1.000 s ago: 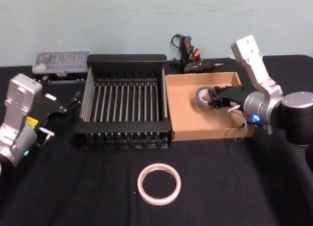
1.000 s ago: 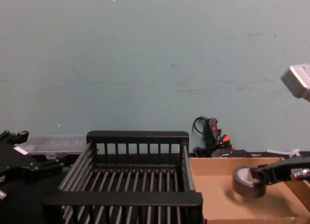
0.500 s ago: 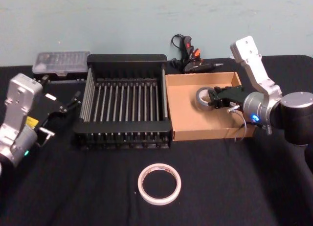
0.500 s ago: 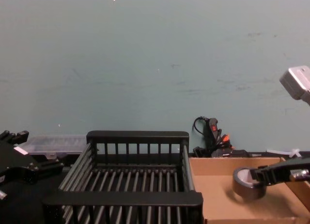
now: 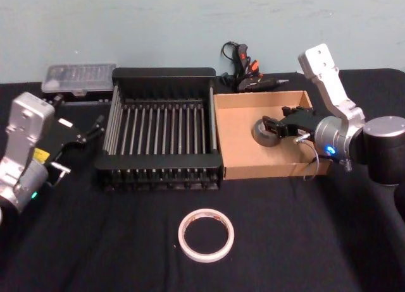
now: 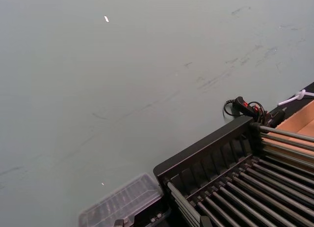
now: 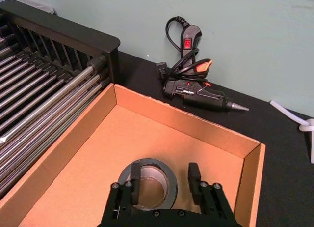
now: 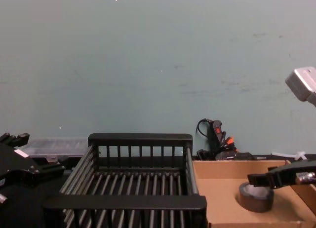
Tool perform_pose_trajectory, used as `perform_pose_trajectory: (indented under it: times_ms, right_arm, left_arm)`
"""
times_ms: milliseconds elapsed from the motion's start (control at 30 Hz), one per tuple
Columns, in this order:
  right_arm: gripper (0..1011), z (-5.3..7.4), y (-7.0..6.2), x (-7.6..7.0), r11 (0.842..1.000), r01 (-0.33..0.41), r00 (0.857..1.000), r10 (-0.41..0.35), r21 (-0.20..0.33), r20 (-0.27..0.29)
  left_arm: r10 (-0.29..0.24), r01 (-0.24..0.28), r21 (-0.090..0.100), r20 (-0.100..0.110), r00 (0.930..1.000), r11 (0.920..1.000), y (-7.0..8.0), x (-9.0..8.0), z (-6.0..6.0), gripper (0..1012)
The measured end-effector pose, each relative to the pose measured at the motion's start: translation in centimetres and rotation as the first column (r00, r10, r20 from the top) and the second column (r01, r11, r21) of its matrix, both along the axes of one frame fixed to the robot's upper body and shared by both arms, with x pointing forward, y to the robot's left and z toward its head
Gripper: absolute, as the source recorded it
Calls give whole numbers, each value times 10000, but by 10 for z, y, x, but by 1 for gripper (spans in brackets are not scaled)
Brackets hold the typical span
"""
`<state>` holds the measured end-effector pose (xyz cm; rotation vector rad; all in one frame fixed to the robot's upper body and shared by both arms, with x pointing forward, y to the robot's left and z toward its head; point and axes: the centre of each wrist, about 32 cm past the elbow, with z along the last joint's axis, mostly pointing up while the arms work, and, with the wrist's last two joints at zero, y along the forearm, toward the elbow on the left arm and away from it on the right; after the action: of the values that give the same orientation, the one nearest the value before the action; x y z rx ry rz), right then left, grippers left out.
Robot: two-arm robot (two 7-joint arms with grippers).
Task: Pick up the white tape and place it into the black box , Pick up the silver tape and place it into the brown box.
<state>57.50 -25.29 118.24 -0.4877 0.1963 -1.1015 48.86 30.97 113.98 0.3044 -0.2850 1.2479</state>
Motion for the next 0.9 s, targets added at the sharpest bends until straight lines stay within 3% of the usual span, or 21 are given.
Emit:
perform_pose_trajectory:
  times_ms: [500, 900]
  right_arm:
    - [1002, 0, 0, 0, 10000, -2, 10000, 2, 7, 3]
    - [1002, -1, -1, -3, 9999, -17, 10000, 17, 128, 9]
  left_arm:
    - [0, 0, 0, 0, 10000, 10000, 0, 0, 0, 1001]
    - [0, 0, 0, 0, 10000, 10000, 0, 0, 0, 1001]
